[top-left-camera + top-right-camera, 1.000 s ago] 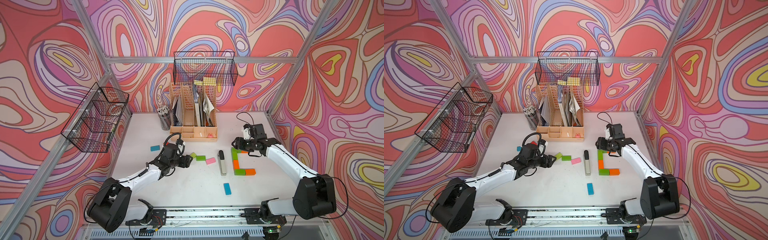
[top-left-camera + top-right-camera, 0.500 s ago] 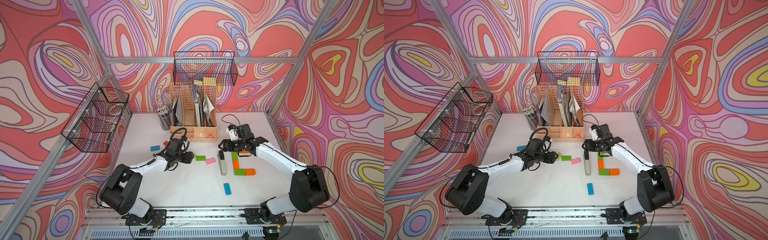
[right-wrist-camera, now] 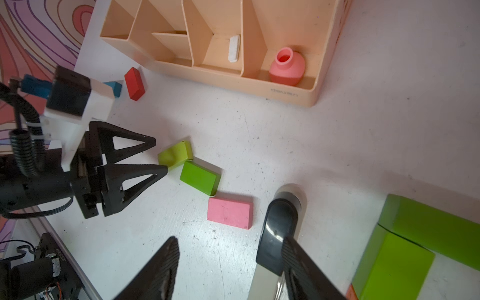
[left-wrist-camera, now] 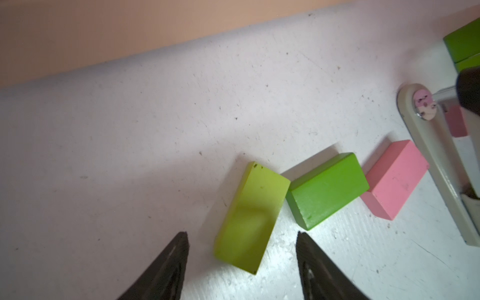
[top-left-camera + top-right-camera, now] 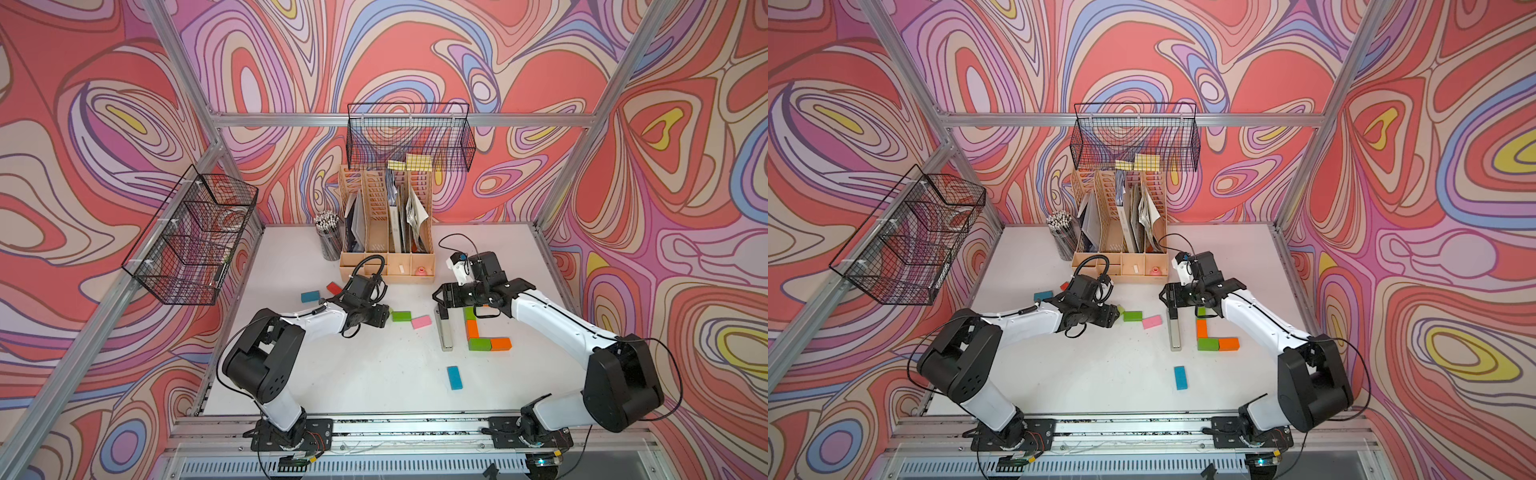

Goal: Assemble the letter c with building blocks
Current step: Adjust the building block at the center of the board.

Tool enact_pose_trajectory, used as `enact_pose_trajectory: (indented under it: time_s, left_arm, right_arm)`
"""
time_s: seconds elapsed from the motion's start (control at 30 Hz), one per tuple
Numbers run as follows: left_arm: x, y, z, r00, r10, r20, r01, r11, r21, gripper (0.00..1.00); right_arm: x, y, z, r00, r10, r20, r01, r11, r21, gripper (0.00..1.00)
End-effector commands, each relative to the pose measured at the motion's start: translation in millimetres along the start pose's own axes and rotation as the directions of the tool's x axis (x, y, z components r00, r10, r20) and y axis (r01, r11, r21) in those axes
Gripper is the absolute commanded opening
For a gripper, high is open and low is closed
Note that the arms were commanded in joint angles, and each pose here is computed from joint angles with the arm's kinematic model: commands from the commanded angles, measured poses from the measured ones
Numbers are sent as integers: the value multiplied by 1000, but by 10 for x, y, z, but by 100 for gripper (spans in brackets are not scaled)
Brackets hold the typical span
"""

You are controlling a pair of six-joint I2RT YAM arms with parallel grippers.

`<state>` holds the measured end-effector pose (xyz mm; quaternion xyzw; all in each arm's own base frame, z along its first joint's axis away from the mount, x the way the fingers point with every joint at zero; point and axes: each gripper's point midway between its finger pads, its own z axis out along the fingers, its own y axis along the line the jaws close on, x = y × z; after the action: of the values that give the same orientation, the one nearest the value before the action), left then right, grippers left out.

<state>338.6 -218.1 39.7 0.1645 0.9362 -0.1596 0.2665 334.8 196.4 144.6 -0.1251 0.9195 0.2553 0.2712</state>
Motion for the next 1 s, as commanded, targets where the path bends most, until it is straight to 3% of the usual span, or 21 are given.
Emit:
enact_pose_trajectory:
  time_s: [0.0, 0.13, 0.47, 0.7, 0.97]
  left_arm:
    - [20, -25, 57, 999, 26, -39, -27, 1000, -11, 67]
    - [13, -47, 100, 998, 38, -44, -39, 999, -19, 66]
    - [97, -18, 123, 996, 40, -84, -44, 998, -51, 53]
    - [320, 68, 20, 993, -62, -100, 53, 994, -97, 40]
    - [604, 191, -255, 983, -174, -64, 163, 976, -145, 34]
  right_arm:
    - [-12, 73, -64, 999, -28, 25, 29, 999, -24, 65]
    - [-20, 95, -106, 999, -34, 41, 35, 999, -31, 61]
    - [20, 197, -88, 999, -23, 29, 26, 995, -98, 59]
    - [110, 371, 4, 999, -36, -9, 34, 984, -176, 57]
    - [147, 375, 102, 999, -32, -39, 24, 984, -179, 57]
